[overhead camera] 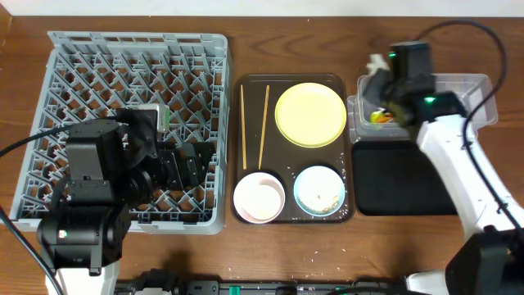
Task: Sort waste into correct bins and load items into the dishwasher
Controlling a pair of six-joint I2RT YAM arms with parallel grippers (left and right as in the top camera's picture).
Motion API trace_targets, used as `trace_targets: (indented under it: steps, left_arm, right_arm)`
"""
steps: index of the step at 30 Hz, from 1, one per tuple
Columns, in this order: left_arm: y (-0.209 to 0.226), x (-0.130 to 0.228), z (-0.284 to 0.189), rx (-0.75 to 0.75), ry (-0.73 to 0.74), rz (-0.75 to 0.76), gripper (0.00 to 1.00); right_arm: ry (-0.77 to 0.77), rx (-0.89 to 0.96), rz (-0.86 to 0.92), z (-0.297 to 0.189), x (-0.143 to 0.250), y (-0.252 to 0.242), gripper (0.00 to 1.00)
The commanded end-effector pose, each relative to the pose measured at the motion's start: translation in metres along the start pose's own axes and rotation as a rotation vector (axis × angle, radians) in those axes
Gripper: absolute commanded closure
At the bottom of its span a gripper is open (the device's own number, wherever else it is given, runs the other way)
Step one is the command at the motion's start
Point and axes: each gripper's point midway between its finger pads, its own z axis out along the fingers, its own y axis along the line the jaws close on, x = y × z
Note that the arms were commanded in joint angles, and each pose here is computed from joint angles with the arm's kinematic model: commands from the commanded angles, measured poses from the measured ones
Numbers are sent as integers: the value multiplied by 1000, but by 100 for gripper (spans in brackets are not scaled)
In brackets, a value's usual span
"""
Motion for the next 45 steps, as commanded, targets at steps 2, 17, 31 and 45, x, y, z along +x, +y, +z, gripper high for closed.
trace_targets:
  steps: [2, 17, 31, 45]
  left_arm:
    - [-5, -5, -4, 15, -15, 6, 12]
    - [-5, -5, -4, 15, -16, 6, 12]
    - [-5, -6, -4, 17, -20, 5, 12]
    - [-97, -31, -13, 622, 9, 27, 7]
  right_arm:
    - [72, 87, 82, 38, -2, -57, 71]
    - [489, -477, -652, -103, 173, 84, 54]
    - [698, -191, -875, -38, 326, 83, 99]
    - [323, -1105, -614, -194, 128, 144, 99]
